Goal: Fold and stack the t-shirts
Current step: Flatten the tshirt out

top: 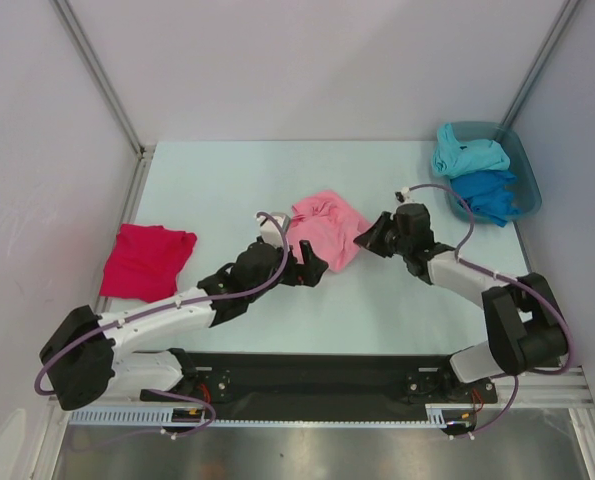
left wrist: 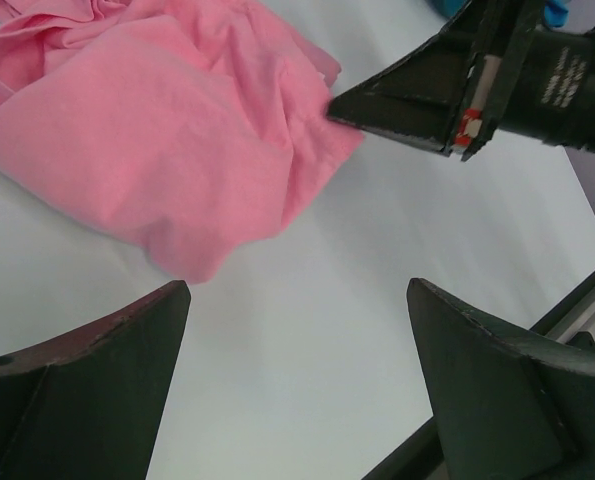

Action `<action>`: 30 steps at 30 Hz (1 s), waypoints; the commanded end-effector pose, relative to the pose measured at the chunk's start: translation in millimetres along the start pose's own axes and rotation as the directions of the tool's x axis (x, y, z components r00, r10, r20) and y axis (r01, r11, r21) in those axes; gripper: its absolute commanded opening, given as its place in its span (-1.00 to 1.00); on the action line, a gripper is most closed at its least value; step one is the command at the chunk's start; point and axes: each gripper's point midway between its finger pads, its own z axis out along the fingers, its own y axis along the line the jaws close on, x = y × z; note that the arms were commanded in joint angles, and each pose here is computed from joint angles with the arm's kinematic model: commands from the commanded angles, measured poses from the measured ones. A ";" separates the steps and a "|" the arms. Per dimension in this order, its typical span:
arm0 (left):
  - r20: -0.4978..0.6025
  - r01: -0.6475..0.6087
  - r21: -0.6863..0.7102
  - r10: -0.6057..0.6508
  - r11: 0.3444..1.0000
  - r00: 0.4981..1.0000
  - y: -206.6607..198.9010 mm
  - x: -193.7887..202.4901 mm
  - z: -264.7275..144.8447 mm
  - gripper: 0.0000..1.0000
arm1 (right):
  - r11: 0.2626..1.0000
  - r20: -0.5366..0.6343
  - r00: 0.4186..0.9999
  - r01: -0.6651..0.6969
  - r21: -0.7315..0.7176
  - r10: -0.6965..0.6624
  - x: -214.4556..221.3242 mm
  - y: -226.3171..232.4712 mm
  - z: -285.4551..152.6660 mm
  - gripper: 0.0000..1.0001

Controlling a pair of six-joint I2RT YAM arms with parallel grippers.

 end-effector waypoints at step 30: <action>-0.003 0.049 0.040 -0.049 0.998 0.999 -5.2 10.7 6.8 0.89 | 0.727 0.426 0.877 0.441 -0.526 -0.224 -142.9 347.5 -184.8 -1.00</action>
